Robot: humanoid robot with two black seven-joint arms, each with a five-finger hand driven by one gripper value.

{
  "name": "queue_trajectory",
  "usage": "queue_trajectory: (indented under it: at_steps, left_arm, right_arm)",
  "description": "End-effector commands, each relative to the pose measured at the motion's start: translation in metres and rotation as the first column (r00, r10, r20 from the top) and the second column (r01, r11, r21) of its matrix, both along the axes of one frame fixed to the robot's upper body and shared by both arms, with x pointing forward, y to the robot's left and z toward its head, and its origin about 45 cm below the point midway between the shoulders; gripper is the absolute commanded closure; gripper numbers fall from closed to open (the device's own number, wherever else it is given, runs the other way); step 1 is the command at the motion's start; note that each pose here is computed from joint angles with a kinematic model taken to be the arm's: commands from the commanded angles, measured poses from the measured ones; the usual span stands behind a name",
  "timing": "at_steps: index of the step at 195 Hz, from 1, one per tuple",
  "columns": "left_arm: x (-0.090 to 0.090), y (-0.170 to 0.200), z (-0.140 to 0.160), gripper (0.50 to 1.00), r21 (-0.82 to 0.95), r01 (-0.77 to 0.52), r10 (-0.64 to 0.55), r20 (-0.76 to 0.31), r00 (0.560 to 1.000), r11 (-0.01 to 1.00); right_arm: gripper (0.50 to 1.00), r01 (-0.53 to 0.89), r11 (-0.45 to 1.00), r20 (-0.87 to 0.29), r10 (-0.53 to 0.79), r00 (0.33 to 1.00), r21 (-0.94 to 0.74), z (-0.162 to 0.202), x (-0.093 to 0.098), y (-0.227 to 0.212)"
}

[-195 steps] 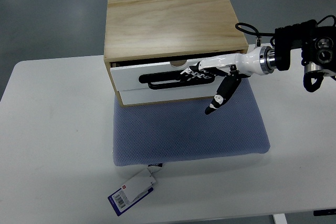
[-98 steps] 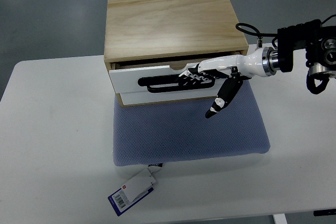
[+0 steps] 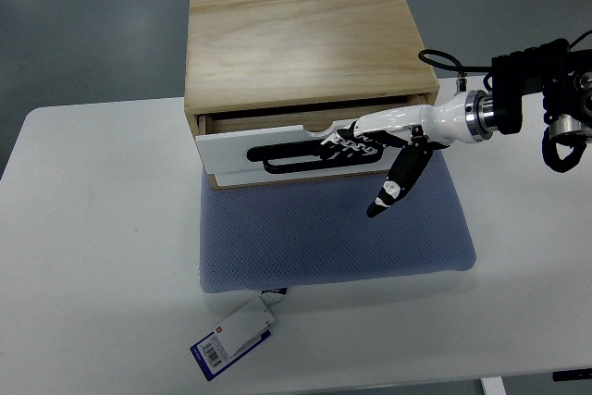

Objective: Open wood drawer with right hand

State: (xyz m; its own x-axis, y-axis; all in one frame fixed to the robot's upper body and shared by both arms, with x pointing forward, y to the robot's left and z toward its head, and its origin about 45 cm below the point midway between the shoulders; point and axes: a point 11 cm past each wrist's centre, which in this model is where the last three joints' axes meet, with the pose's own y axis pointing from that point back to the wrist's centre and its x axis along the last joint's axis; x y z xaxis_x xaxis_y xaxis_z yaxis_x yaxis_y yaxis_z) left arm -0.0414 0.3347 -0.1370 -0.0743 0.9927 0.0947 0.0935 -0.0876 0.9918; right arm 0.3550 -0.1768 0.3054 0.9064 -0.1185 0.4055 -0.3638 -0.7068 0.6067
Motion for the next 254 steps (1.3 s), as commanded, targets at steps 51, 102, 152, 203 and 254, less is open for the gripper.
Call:
queue_trajectory:
  at_steps: [51,102,152,203,254]
  left_arm:
    - [0.0,0.0,0.0,0.5,0.001,0.0,0.0,0.001,1.0,1.0]
    - [0.0,0.0,0.0,0.5,0.001,0.0,0.0,0.001,1.0,1.0]
    - [0.0,0.0,0.0,0.5,0.0,0.0,0.0,-0.001,1.0,1.0]
    - [0.0,0.0,0.0,0.5,0.0,0.0,0.0,0.001,1.0,1.0]
    - [0.0,0.0,0.0,0.5,0.0,0.0,0.0,-0.001,1.0,1.0]
  right_arm:
    - [0.562,-0.002,1.0,-0.009,0.002,1.0,0.013,0.007,-0.006,-0.004]
    - [0.562,0.002,1.0,-0.016,-0.002,1.0,0.003,0.012,-0.012,-0.01]
    - [0.562,-0.009,1.0,-0.014,0.009,1.0,-0.002,0.014,-0.018,-0.012]
    - [0.562,-0.009,1.0,-0.033,0.009,0.999,-0.001,0.016,-0.023,-0.013]
    - [0.562,0.003,1.0,-0.055,-0.002,0.998,0.014,0.018,-0.024,-0.016]
